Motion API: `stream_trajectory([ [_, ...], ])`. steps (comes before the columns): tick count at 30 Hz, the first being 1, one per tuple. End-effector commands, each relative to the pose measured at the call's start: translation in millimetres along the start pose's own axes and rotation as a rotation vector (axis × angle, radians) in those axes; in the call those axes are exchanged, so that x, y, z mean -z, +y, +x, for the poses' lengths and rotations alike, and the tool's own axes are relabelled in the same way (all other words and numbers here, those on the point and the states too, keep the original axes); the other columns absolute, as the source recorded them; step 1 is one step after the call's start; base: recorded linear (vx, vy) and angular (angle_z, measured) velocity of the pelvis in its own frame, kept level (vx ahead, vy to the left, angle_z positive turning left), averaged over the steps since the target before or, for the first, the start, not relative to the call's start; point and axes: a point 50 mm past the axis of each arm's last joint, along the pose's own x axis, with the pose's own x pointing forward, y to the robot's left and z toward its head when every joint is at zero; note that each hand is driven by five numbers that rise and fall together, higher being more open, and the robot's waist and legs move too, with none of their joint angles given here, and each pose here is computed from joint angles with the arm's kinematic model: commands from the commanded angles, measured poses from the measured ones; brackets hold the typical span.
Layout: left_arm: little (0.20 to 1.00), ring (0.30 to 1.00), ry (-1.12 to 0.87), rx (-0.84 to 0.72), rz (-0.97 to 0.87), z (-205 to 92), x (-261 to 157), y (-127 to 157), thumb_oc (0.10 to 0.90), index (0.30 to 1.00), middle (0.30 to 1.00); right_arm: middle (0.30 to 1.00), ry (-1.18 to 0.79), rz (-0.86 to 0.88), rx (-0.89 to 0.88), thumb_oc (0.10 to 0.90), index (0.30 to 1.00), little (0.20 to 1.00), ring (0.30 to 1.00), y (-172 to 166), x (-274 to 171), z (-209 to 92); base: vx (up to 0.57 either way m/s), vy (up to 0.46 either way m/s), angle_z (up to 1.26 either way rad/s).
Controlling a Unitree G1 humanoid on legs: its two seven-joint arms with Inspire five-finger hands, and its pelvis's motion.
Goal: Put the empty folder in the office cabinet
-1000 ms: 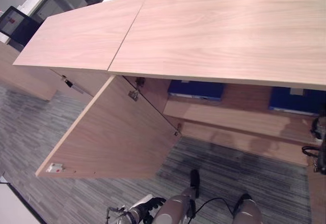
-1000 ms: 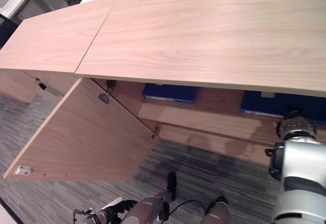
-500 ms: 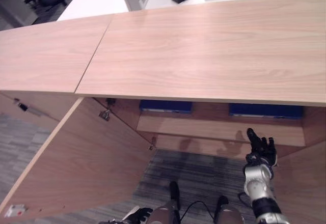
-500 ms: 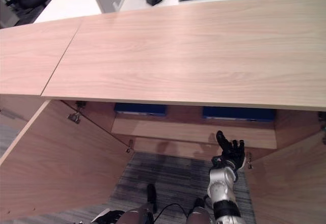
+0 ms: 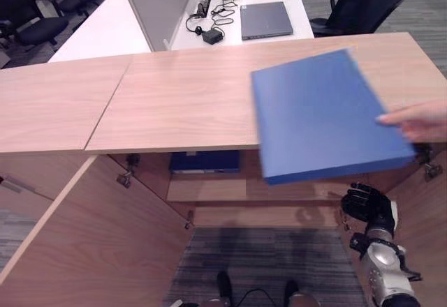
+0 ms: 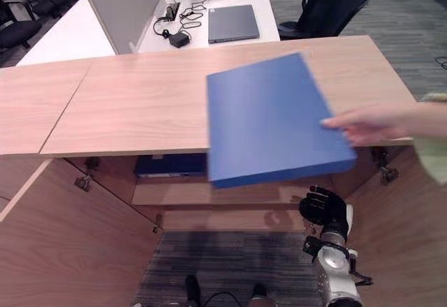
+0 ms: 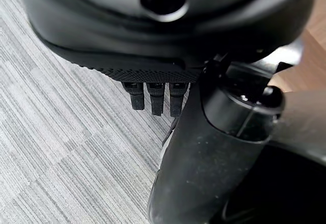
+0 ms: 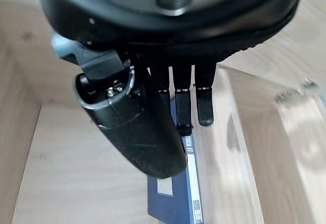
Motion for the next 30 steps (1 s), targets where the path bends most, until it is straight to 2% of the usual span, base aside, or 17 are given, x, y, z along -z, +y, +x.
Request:
stream_trajectory([
  [1,0.900,0.900,-0.240,-0.069,0.034,9.8,-70.1,24.3,0.800,0.900,0.900,0.300,-0.294,-0.161,0.044,0.400,0.300,0.300,0.300,-14.7,-77.5,36.8,-0.06,-0.018,0.03],
  [2,0.900,0.900,-0.241,-0.069,0.033,9.9,-70.4,24.3,0.800,0.900,0.900,0.300,-0.296,-0.162,0.043,0.400,0.300,0.300,0.300,-14.5,-78.0,37.2,-0.05,-0.016,0.13],
  [3,0.900,0.900,-0.239,-0.068,0.044,9.5,-69.0,25.1,0.800,0.900,0.900,0.300,-0.300,-0.241,0.027,0.400,0.300,0.300,0.300,-15.9,-82.6,42.9,-0.03,-0.010,0.18],
  [15,0.900,0.900,-0.248,-0.063,0.095,7.2,-65.4,26.7,0.800,0.900,0.900,0.300,-0.260,-0.462,-0.037,0.400,0.300,0.300,0.300,-14.7,-93.6,65.0,-0.03,-0.007,0.08],
  [24,0.900,0.900,-0.261,-0.050,0.121,6.2,-65.1,21.5,0.800,0.900,0.900,0.300,-0.301,-0.507,-0.006,0.400,0.300,0.300,0.300,-17.3,-124.9,79.2,-0.02,0.000,0.04],
  [30,0.900,0.900,-0.276,-0.033,0.126,4.9,-64.5,16.8,0.800,0.900,0.900,0.300,-0.296,-0.508,0.078,0.400,0.300,0.300,0.300,-32.6,-153.6,93.1,-0.04,0.004,0.06],
])
